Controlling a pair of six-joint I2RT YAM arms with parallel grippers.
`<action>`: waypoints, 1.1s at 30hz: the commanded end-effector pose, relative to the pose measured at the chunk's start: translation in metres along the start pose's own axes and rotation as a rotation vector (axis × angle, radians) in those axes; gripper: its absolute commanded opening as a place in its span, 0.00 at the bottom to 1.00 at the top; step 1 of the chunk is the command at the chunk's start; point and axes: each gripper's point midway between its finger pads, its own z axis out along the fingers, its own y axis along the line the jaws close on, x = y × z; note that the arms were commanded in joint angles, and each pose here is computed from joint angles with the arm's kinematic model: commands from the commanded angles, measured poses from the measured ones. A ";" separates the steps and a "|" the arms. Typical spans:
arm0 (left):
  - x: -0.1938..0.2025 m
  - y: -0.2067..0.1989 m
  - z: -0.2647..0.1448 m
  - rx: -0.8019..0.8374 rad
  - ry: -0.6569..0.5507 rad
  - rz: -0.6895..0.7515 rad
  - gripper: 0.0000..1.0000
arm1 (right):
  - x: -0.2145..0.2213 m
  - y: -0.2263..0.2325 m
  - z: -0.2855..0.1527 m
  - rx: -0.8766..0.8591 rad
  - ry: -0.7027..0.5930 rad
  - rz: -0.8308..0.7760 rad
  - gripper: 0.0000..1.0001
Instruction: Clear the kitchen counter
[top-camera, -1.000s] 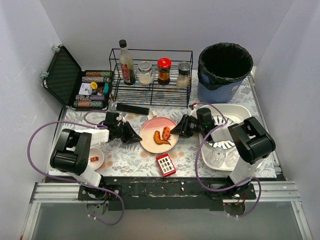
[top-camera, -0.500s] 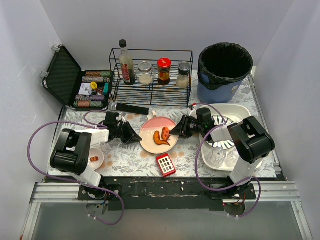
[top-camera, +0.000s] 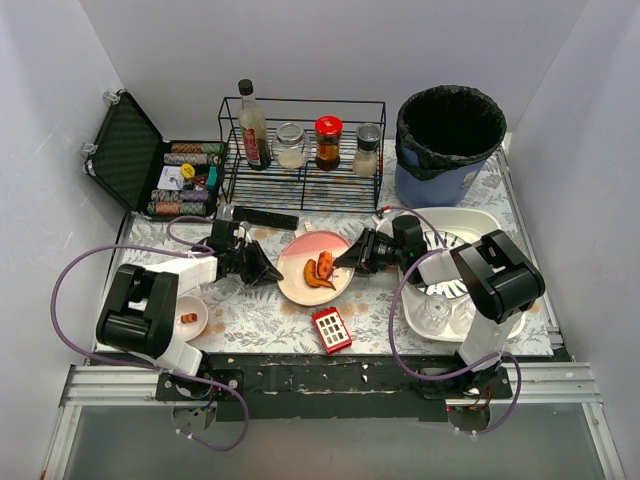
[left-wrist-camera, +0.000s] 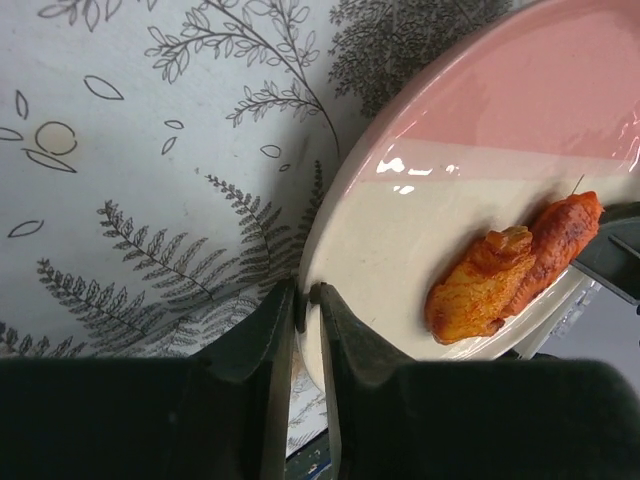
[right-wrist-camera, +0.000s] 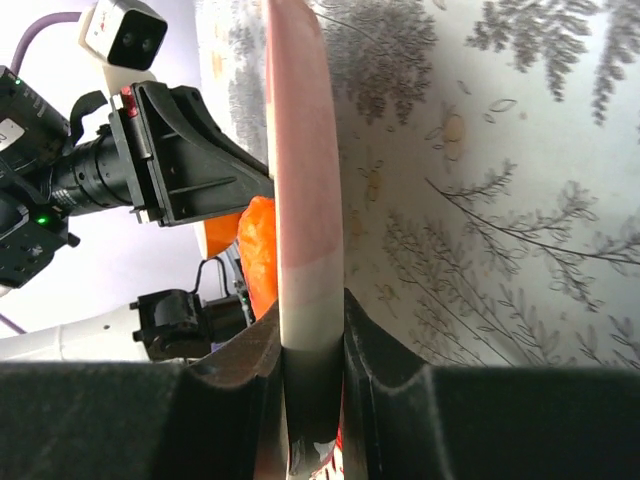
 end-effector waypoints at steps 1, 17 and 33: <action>-0.020 -0.077 -0.031 0.211 -0.064 0.126 0.18 | 0.025 0.052 -0.003 -0.197 0.115 -0.062 0.01; -0.056 -0.064 -0.068 0.141 -0.210 0.121 0.63 | 0.014 0.077 -0.015 -0.243 0.076 -0.072 0.01; -0.073 -0.045 -0.083 0.047 -0.298 0.106 0.75 | -0.002 0.130 -0.043 -0.307 0.020 -0.130 0.01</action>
